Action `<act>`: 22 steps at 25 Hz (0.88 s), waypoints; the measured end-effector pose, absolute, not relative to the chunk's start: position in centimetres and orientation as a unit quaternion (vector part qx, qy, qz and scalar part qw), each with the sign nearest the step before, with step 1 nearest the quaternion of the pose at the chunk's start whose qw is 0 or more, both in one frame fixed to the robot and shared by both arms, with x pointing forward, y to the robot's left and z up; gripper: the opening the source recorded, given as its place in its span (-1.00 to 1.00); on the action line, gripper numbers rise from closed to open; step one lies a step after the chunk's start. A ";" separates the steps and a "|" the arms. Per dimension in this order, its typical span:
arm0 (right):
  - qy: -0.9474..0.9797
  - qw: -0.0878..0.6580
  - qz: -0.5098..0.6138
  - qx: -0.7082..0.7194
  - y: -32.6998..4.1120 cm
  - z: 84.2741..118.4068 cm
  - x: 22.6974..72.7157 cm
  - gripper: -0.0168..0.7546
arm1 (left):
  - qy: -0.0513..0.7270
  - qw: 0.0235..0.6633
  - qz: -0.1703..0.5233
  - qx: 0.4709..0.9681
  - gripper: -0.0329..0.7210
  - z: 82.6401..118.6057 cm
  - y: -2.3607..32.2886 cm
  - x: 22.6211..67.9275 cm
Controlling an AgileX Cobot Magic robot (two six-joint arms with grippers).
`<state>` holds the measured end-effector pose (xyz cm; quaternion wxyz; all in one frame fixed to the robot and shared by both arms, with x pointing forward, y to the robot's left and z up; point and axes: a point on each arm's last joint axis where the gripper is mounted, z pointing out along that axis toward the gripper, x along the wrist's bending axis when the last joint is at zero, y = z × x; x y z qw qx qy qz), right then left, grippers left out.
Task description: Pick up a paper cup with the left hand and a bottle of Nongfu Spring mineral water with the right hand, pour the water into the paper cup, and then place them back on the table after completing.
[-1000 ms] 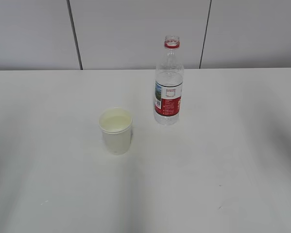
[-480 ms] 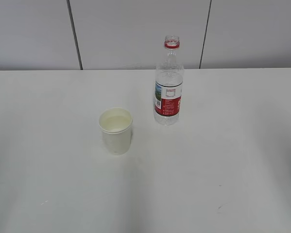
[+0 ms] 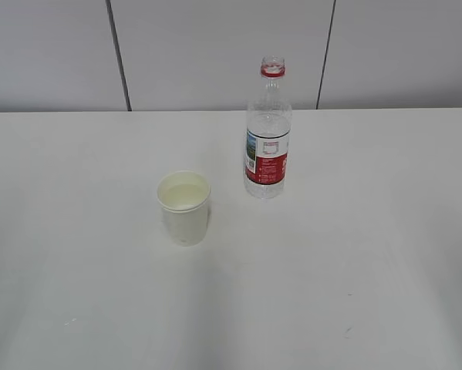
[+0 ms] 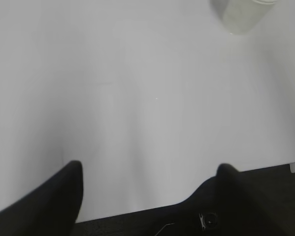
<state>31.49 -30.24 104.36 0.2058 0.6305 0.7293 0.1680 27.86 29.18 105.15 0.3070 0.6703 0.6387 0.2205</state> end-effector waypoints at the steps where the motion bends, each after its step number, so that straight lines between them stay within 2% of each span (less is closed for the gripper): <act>1: 0.725 0.209 0.174 0.632 -30.2 104.1 31.0 0.57 | 0.638 0.308 0.221 0.670 0.42 105.1 29.2 27.9; 9: 0.703 0.266 0.227 0.619 -29.8 104.3 27.8 0.57 | 0.637 0.312 0.224 0.668 0.42 105.2 29.2 27.8; 18: 0.662 0.365 0.303 0.580 -29.4 104.7 23.5 0.57 | 0.638 0.312 0.224 0.668 0.42 105.2 29.2 27.8; 22: 0.654 0.379 0.314 0.575 -29.3 104.6 22.8 0.57 | 0.634 0.321 0.231 0.664 0.42 105.3 29.2 27.4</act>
